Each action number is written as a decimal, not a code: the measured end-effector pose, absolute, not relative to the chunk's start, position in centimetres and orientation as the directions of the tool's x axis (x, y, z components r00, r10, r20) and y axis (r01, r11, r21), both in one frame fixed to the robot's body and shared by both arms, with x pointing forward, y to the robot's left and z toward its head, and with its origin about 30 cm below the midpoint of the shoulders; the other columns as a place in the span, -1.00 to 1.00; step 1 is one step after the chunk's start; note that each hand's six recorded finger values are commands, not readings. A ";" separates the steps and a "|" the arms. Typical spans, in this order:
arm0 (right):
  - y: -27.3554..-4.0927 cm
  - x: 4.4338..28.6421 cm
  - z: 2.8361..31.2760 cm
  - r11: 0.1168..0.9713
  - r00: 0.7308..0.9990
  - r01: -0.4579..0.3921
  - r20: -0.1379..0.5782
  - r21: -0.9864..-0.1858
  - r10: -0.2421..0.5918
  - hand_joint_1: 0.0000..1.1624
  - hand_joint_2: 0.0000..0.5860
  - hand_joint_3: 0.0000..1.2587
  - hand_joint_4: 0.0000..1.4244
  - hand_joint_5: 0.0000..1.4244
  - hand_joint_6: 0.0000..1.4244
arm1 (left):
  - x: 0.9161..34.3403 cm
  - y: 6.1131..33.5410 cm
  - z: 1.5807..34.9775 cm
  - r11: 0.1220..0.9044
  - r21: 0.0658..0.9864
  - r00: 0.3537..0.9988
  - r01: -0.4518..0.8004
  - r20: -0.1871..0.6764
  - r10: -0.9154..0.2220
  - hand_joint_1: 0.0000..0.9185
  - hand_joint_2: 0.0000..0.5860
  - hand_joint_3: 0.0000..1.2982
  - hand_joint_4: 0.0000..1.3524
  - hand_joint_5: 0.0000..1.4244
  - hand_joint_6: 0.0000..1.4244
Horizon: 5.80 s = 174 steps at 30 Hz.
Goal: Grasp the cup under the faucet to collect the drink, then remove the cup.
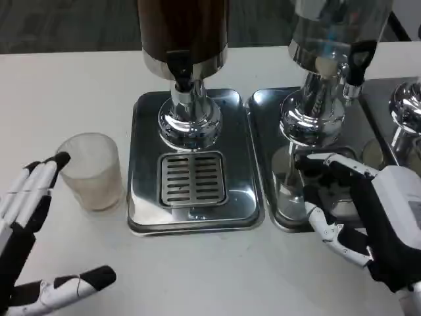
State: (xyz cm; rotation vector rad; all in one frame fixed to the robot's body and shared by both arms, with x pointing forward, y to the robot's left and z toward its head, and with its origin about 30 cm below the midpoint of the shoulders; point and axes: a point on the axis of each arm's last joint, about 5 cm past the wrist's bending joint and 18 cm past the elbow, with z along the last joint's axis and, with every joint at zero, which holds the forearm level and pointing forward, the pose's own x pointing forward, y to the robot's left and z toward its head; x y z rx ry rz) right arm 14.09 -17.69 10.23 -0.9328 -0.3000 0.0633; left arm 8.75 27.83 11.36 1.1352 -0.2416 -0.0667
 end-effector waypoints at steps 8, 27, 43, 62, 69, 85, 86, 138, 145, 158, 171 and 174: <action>-17.1 14.1 10.1 0.615 0.958 0.073 0.226 -0.785 0.175 -0.11 0.61 -0.29 -0.36 -0.29 -0.32 | 11.4 29.2 11.1 0.513 0.853 0.980 -0.096 0.171 -0.101 -1.00 -1.00 -1.00 -1.00 -0.90 -0.72; -16.2 13.7 10.3 0.635 0.955 0.090 0.247 -0.767 0.163 -0.11 0.61 -0.24 -0.31 -0.26 -0.31 | 18.4 31.6 10.6 0.497 0.868 0.990 -0.007 0.075 -0.118 -1.00 -1.00 -1.00 -1.00 -0.95 -0.78; -16.0 13.3 10.6 0.622 0.953 0.102 0.255 -0.777 0.162 -0.08 0.58 -0.14 -0.24 -0.24 -0.31 | 20.2 32.8 8.8 0.497 0.863 0.995 0.087 -0.048 -0.092 -1.00 -1.00 -1.00 -1.00 -0.97 -0.81; -15.9 13.0 10.6 0.624 0.953 0.098 0.253 -0.775 0.165 -0.08 0.58 -0.13 -0.24 -0.24 -0.31 | 22.5 31.9 9.0 0.476 0.869 0.990 0.134 -0.098 -0.099 -1.00 -1.00 -1.00 -1.00 -0.96 -0.81; -15.8 13.0 10.7 0.626 0.952 0.095 0.255 -0.774 0.171 -0.08 0.58 -0.12 -0.23 -0.24 -0.31 | 23.1 31.5 9.0 0.444 0.884 0.988 0.147 -0.111 -0.106 -1.00 -1.00 -1.00 -1.00 -0.95 -0.81; -15.6 13.0 11.0 0.630 0.949 0.103 0.266 -0.769 0.170 -0.07 0.58 -0.11 -0.23 -0.24 -0.31 | 23.3 30.7 8.1 0.420 0.897 0.990 0.140 -0.113 -0.087 -1.00 -1.00 -1.00 -1.00 -0.93 -0.79; -15.6 13.0 11.0 0.630 0.949 0.104 0.267 -0.769 0.169 -0.07 0.58 -0.11 -0.23 -0.24 -0.31 | 23.3 30.6 8.0 0.424 0.896 0.991 0.132 -0.107 -0.083 -1.00 -1.00 -1.00 -1.00 -0.91 -0.78; -15.5 12.3 11.9 0.654 0.956 0.074 0.241 -0.753 0.168 -0.11 0.59 -0.09 -0.23 -0.24 -0.31 | 23.3 27.0 5.3 0.567 0.822 0.999 -0.053 0.045 0.028 -0.44 -0.46 -0.03 0.01 0.50 0.93; -15.4 12.4 12.0 0.661 0.955 0.072 0.243 -0.747 0.170 -0.12 0.58 -0.10 -0.23 -0.24 -0.31 | 22.9 27.1 5.1 0.573 0.816 0.997 -0.077 0.066 0.040 -0.45 -0.49 -0.03 0.01 0.51 0.93; -15.4 12.5 11.9 0.664 0.955 0.071 0.243 -0.745 0.171 -0.13 0.57 -0.11 -0.23 -0.24 -0.31 | 22.7 27.3 5.6 0.596 0.787 0.984 -0.161 0.172 0.039 -0.45 -0.49 -0.05 -0.01 0.49 0.94; -14.9 12.3 12.0 0.681 0.954 0.079 0.254 -0.728 0.161 -0.13 0.57 -0.11 -0.23 -0.24 -0.31 | 23.8 24.5 5.5 0.609 0.793 0.979 -0.015 0.135 -0.152 -0.48 -0.49 -0.05 -0.01 0.49 0.95; -14.9 12.0 12.1 0.683 0.955 0.083 0.253 -0.726 0.153 -0.13 0.57 -0.11 -0.23 -0.24 -0.31 | 24.5 23.6 5.7 0.613 0.790 0.975 0.007 0.131 -0.180 -0.49 -0.49 -0.05 -0.01 0.49 0.94</action>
